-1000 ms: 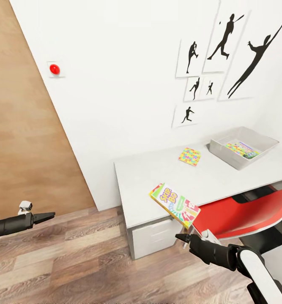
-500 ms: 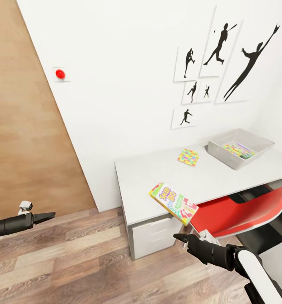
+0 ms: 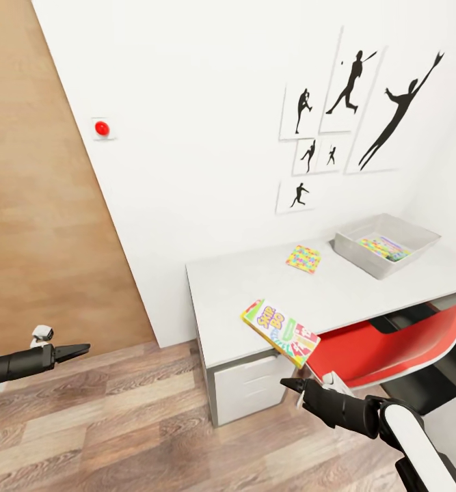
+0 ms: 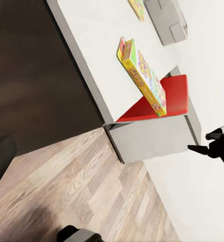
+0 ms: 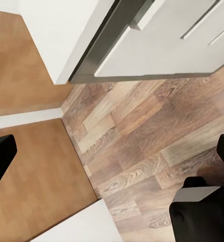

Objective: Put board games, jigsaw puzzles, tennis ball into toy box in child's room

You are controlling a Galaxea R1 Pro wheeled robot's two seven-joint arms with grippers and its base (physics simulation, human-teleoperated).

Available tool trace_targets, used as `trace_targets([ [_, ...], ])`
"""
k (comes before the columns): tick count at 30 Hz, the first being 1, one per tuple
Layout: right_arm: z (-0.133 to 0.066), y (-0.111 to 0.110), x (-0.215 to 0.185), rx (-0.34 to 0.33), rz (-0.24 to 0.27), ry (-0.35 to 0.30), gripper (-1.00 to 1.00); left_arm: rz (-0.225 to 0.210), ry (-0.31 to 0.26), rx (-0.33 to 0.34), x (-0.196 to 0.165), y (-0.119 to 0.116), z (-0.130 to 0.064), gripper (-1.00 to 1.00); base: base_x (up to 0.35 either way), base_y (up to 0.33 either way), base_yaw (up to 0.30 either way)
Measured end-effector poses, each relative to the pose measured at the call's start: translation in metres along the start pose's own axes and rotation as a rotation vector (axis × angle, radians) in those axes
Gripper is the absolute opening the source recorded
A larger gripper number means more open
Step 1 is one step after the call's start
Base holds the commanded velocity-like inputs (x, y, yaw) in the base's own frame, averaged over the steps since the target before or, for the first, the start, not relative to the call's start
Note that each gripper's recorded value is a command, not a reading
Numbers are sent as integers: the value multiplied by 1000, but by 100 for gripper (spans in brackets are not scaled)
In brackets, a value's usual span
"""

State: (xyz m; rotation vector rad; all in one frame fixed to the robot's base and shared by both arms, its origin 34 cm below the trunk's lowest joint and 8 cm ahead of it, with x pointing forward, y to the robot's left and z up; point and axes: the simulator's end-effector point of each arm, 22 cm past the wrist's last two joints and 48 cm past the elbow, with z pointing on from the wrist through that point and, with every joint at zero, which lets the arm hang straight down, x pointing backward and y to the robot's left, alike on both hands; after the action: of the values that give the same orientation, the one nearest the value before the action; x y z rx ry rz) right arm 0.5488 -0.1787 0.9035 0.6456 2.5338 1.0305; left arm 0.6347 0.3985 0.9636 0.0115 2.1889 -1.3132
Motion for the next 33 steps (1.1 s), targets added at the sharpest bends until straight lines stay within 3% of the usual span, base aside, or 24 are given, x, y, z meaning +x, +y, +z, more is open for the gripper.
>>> trace_targets([
  [33,-14,19,-7,-30,-30,-34,100,43,-25,24,-14,-24,-4,100,-30,0,0],
])
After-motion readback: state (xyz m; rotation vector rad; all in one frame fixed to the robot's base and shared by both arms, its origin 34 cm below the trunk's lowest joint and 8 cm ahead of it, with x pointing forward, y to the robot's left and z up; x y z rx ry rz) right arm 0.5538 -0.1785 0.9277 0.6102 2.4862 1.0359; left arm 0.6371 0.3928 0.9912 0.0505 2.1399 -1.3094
